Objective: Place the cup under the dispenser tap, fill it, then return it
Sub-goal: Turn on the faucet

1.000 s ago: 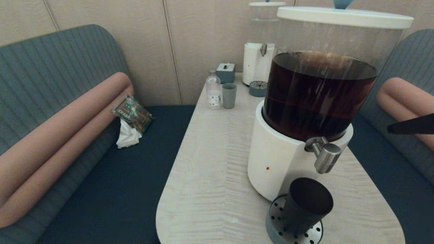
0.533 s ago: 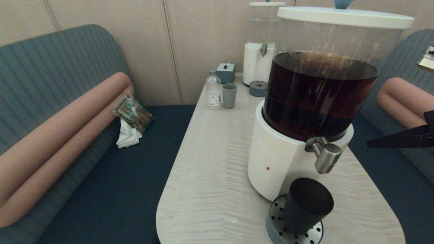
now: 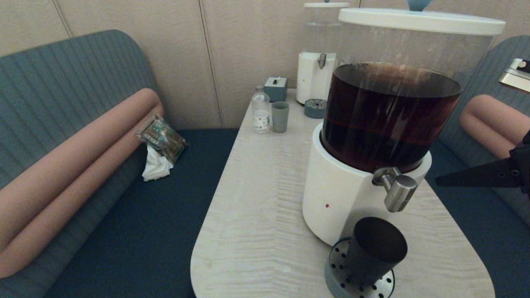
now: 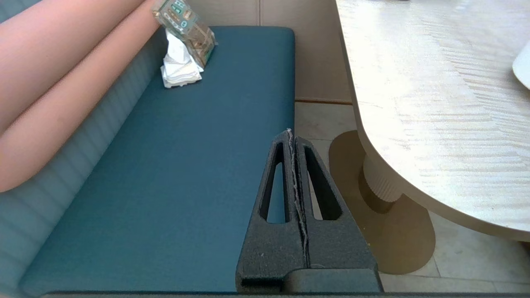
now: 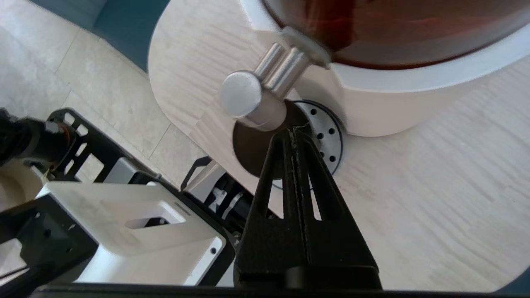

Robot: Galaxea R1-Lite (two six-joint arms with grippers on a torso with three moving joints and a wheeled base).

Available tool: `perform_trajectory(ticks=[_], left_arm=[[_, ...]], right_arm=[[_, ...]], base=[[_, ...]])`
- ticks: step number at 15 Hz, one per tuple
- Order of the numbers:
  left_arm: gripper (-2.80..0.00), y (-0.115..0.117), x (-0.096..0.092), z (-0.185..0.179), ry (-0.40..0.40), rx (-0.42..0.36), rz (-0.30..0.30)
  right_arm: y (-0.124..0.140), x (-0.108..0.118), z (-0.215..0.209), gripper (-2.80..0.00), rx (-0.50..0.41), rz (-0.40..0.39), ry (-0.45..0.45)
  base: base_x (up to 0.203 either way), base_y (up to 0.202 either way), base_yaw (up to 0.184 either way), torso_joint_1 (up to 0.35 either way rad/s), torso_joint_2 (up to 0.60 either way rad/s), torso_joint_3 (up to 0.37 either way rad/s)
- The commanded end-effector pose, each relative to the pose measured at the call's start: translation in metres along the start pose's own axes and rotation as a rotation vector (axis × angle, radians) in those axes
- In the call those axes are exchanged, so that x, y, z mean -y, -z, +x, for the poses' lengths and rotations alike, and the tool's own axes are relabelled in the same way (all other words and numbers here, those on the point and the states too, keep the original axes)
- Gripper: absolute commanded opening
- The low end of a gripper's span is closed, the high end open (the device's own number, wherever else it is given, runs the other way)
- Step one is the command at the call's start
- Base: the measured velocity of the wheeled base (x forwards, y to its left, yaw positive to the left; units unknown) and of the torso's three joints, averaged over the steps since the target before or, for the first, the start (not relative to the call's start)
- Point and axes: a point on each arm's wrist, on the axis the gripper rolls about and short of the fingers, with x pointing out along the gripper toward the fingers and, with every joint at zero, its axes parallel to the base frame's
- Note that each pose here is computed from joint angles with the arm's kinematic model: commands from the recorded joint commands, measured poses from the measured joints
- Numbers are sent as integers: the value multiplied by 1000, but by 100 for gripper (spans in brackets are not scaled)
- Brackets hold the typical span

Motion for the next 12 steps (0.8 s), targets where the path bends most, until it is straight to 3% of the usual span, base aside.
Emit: perform_trajectory(ticks=[1, 7, 12], left_arm=[[-280, 0, 0, 0, 0, 0, 0], [-280, 0, 0, 0, -3, -1, 0], [-280, 0, 0, 0, -2, 0, 0]], right_arm=[[2, -3, -2, -280, -2, -10, -13], [9, -1, 10, -280, 6, -136, -22], [8, -2, 12, -280, 11, -155, -25]], base=[[0, 0, 0, 0, 0, 0], [0, 0, 0, 0, 0, 0], [0, 0, 0, 0, 0, 0]])
